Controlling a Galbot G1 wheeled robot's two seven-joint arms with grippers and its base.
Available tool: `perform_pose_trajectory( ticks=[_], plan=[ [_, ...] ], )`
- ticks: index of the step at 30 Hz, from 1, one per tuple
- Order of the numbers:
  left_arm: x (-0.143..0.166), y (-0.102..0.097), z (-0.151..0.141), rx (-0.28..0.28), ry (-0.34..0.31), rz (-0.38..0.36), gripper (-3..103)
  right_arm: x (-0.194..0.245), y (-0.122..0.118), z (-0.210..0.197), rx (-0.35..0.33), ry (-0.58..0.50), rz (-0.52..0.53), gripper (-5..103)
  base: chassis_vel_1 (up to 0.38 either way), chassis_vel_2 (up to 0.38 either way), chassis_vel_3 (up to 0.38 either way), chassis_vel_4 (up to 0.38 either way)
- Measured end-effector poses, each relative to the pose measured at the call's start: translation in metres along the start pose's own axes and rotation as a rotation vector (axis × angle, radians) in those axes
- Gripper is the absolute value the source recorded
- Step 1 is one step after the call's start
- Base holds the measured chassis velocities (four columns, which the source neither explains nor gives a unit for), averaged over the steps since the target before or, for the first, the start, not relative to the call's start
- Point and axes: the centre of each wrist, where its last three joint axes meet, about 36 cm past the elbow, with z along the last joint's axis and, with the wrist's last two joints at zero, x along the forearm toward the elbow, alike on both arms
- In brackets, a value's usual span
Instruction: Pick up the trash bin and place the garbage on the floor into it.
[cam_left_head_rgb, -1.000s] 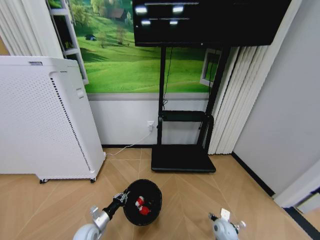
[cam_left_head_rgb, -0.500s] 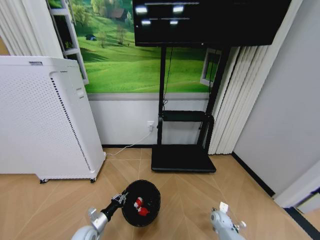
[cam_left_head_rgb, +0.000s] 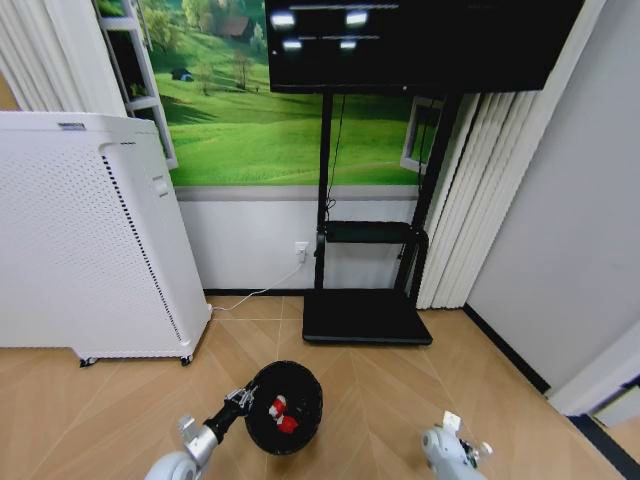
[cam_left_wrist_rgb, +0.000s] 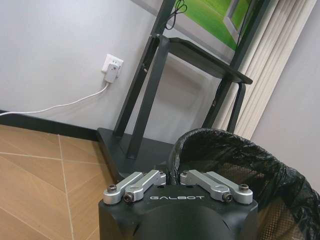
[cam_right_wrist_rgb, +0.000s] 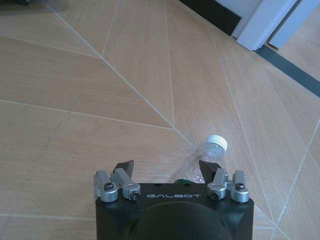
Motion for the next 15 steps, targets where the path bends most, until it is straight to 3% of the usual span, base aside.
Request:
perform_pose_trajectory(
  ticks=[11, 14, 15],
  plan=[
    [0.001, -0.002, 0.000, 0.002, -0.001, 0.001, 7, -0.021, -0.008, 0.007, 0.011, 0.028, 0.043, 76, 0.000, 0.000, 0.000, 0.000],
    [0.001, -0.001, -0.001, 0.001, -0.004, 0.000, 7, -0.026, -0.011, 0.014, 0.009, 0.046, 0.059, 60, 0.000, 0.000, 0.000, 0.000],
    [0.001, -0.001, -0.001, 0.001, -0.004, 0.000, 7, -0.026, -0.011, 0.014, 0.009, 0.046, 0.059, 60, 0.000, 0.000, 0.000, 0.000]
  ],
)
